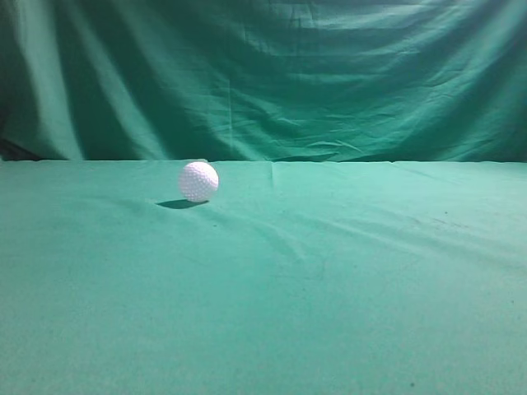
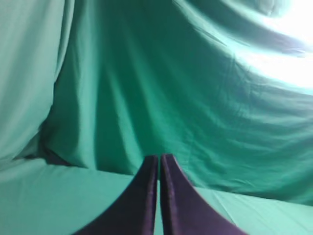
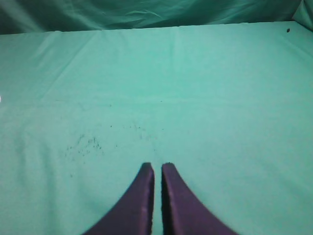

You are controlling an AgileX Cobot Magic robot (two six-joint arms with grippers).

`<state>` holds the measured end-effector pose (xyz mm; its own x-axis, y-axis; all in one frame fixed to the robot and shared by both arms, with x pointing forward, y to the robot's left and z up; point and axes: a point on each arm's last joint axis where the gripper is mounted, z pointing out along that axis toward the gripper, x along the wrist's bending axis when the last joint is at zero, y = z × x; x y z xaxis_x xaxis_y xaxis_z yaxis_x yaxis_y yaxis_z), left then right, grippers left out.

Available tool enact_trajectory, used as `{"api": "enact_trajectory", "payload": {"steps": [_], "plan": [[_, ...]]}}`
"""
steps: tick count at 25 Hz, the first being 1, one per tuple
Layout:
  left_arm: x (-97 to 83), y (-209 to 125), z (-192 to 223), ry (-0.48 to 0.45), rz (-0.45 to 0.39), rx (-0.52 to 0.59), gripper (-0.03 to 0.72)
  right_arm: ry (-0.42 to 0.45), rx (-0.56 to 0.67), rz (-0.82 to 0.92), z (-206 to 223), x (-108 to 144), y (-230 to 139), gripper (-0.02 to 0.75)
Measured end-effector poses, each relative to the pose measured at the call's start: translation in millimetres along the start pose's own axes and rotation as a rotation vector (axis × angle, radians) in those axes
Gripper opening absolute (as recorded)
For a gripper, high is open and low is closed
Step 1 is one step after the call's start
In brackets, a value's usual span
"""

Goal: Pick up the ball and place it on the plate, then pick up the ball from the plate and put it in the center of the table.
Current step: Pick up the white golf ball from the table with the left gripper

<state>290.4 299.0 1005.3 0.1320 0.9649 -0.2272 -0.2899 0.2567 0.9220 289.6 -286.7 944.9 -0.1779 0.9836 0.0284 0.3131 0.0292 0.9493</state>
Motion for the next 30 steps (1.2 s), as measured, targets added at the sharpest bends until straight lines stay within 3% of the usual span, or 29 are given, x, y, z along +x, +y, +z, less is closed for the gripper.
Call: {"api": "enact_trajectory", "payload": {"steps": [9,13,20,26,30], "plan": [[-14.9,45.8,32.1,0.002,-0.081,0.135,0.000,0.000,0.000,0.000,0.0,0.0,0.0,0.000],[-12.9,34.7,51.4,0.030,-0.082,0.247,0.000,0.000,0.000,0.000,0.0,0.0,0.0,0.000],[-11.2,18.3,72.0,0.037,-0.092,0.337,0.000,0.000,0.000,0.000,0.0,0.0,0.0,0.000],[-13.1,19.0,94.3,0.059,0.016,0.496,0.000,0.000,0.000,0.000,0.0,0.0,0.0,0.000],[-23.2,25.6,119.1,0.083,0.102,0.684,0.000,0.000,0.000,0.000,0.0,0.0,0.0,0.000]]}}
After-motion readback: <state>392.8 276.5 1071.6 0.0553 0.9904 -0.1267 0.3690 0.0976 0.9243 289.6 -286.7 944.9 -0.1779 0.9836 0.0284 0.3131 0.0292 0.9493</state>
